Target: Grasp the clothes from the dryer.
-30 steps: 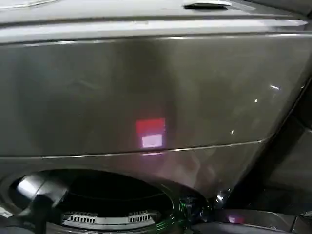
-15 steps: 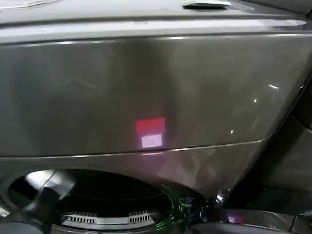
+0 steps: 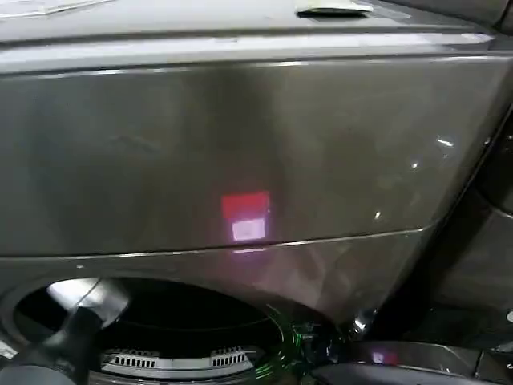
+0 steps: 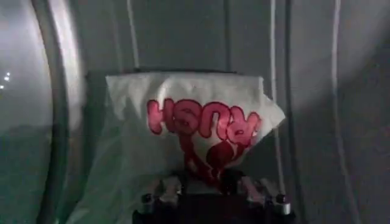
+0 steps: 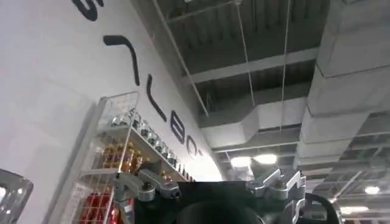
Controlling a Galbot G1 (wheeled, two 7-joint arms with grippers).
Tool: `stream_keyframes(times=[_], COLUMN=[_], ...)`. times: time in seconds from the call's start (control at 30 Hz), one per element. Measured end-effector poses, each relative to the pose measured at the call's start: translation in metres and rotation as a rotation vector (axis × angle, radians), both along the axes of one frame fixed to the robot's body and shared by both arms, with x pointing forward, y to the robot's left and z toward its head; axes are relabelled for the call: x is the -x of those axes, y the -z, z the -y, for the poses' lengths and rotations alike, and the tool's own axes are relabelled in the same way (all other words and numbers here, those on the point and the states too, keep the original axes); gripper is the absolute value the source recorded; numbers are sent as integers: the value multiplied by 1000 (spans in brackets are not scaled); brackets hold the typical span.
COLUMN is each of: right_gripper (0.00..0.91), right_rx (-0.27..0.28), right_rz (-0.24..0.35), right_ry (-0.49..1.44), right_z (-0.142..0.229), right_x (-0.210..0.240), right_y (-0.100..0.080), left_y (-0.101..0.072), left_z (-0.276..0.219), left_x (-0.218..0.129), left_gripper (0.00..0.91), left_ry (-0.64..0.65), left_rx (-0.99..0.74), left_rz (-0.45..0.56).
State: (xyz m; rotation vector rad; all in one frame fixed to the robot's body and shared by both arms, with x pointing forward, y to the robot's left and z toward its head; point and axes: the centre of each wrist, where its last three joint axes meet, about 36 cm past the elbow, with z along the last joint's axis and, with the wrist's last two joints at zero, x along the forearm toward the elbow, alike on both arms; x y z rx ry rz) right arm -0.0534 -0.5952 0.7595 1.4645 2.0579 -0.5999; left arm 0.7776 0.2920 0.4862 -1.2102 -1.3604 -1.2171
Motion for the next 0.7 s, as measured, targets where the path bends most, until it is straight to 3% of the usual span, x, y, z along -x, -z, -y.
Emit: stream_keyframes(times=[0.3,0.57,0.7], right_gripper=[907,907,907], right_rx=[-1,-1,-2], right_rz=[-3,1,2], right_ry=[0,4,3], right_z=[-1,-2,-2], right_x=[-2,-1,-2], right_y=[1,1,2], left_y=[6,8,18], left_z=[-7,-10,-9], left_x=[4,12,23], left_gripper=[0,0,0], left_ry=[-40,-129,-209], left_rx=[78,323,483], left_rz=[64,258,373])
